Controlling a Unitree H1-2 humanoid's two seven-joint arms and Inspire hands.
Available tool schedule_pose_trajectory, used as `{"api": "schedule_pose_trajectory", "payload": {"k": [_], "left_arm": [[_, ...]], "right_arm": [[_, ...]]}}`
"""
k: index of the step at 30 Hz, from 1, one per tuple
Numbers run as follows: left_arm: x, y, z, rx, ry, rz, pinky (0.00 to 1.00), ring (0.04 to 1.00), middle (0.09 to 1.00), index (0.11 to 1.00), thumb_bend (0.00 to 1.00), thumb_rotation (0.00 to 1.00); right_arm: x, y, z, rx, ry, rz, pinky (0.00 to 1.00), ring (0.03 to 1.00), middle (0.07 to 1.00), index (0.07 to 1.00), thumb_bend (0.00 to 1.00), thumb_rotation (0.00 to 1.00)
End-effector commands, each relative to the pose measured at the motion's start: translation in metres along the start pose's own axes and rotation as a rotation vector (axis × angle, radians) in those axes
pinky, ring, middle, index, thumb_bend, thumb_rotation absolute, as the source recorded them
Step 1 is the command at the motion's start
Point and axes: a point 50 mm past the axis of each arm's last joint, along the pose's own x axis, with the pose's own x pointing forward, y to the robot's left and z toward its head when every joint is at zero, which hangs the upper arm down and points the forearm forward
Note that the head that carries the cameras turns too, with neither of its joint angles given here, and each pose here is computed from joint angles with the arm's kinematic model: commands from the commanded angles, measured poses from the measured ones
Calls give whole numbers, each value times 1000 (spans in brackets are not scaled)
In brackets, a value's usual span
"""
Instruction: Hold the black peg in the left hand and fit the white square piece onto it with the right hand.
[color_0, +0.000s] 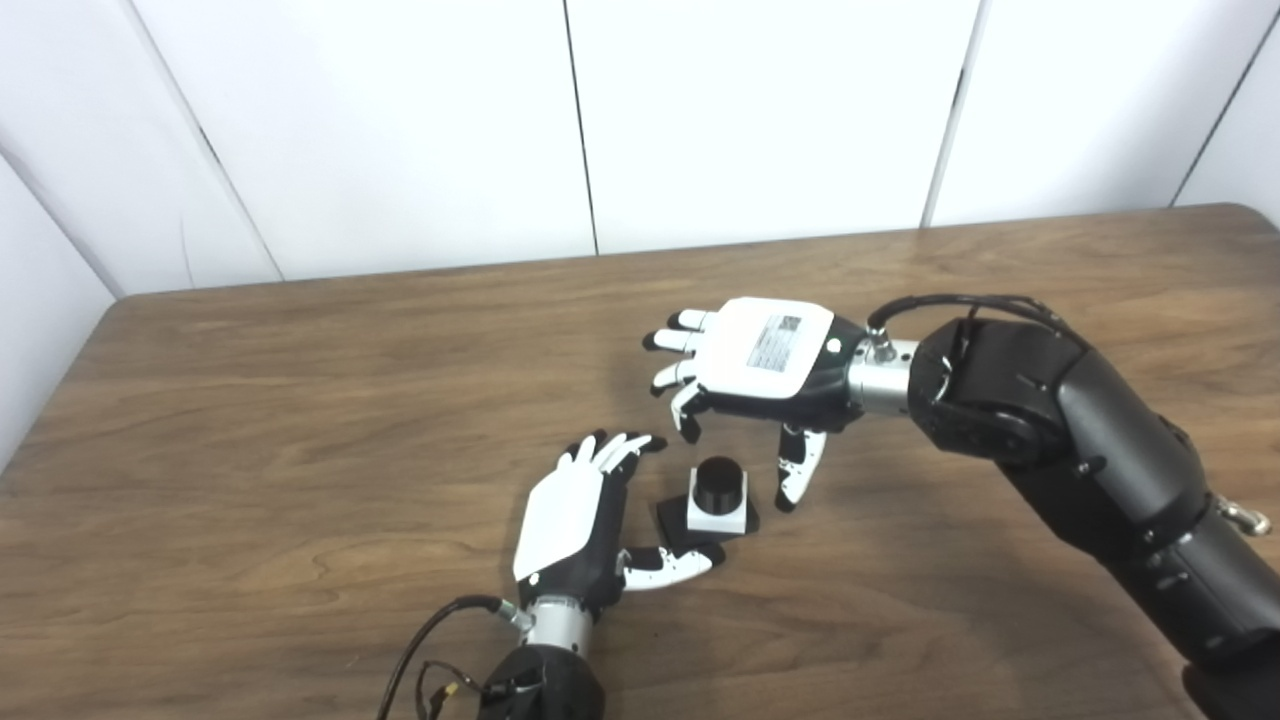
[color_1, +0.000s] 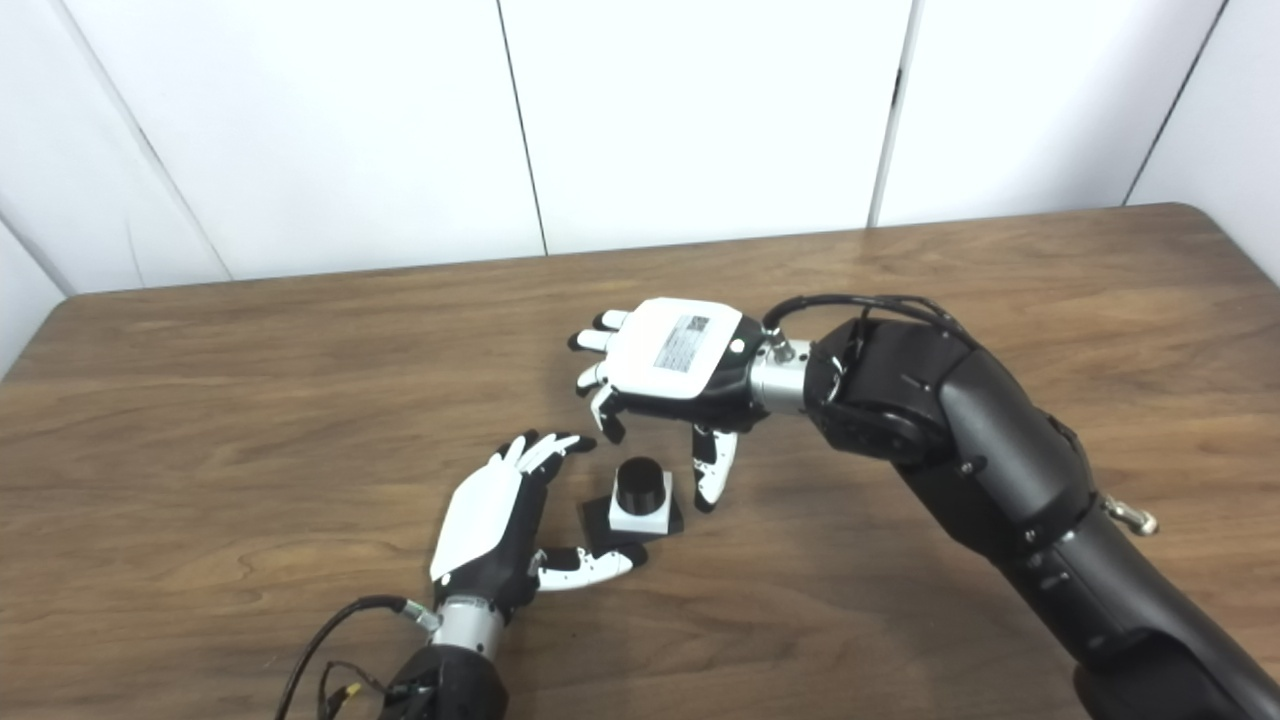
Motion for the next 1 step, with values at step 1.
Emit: {"api": "schedule_pose_trajectory", "payload": {"k": [1], "left_arm": [[-3,6,-20,25,79,-4,980,979,919,839,895,303]], "right_arm": [[-7,-31,-12,-34,32,-70,1000,1000,892,673,927,270]]}}
